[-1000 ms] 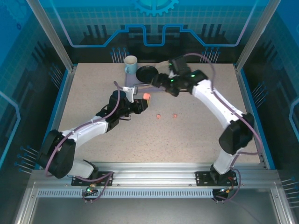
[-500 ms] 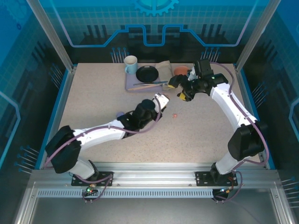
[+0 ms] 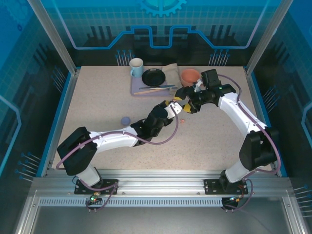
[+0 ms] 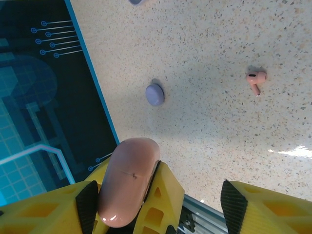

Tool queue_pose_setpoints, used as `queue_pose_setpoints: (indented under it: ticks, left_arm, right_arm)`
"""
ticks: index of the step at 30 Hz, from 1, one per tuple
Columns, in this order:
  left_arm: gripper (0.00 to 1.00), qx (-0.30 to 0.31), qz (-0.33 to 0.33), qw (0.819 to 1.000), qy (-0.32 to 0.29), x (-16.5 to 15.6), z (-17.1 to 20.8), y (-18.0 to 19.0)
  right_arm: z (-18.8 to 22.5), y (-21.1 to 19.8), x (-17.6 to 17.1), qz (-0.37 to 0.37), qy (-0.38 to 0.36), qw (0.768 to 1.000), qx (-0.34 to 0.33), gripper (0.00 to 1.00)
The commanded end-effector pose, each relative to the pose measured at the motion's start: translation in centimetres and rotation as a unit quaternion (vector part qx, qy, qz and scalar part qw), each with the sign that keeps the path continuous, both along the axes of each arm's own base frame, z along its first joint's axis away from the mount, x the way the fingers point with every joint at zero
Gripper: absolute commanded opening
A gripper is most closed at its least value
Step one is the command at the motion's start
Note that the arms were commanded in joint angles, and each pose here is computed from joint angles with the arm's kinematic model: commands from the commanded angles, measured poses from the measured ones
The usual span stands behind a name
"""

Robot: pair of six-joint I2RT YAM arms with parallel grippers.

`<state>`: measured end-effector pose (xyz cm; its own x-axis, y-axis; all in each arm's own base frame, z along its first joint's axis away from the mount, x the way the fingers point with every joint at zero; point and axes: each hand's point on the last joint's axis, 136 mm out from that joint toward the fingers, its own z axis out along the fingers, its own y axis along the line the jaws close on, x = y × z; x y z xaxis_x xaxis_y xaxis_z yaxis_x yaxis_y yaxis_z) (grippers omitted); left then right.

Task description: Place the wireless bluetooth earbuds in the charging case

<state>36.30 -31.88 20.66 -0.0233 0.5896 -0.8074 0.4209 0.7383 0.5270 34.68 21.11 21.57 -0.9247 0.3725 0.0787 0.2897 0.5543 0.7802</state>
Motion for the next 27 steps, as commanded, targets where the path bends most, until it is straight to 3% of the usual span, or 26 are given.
queue_pose_setpoints:
  ticks: [1,8,20,23,27]
  left_arm:
    - [0.1,-0.032,-0.001,0.999,-0.029,0.1,2.6,-0.6]
    - [0.11,-0.038,-0.014,0.999,-0.027,-0.5,3.1,-1.1]
    - [0.15,-0.041,-0.025,0.998,-0.03,-0.9,3.5,-1.5]
    - [0.2,-0.043,-0.026,0.998,-0.031,-0.9,3.6,-1.6]
    - [0.33,-0.052,-0.026,0.998,-0.036,-1.0,4.0,-1.6]
  right_arm:
    - [1.2,0.7,-0.4,0.004,-0.007,1.0,0.017,0.69]
    - [1.2,2.9,0.1,0.019,-0.003,1.0,0.021,0.62]
    - [0.7,3.7,0.6,0.026,0.001,0.999,0.019,0.26]
    - [0.6,3.6,0.7,0.024,0.001,1.0,0.018,0.17]
    - [0.5,3.5,0.8,0.023,0.0,1.0,0.016,0.05]
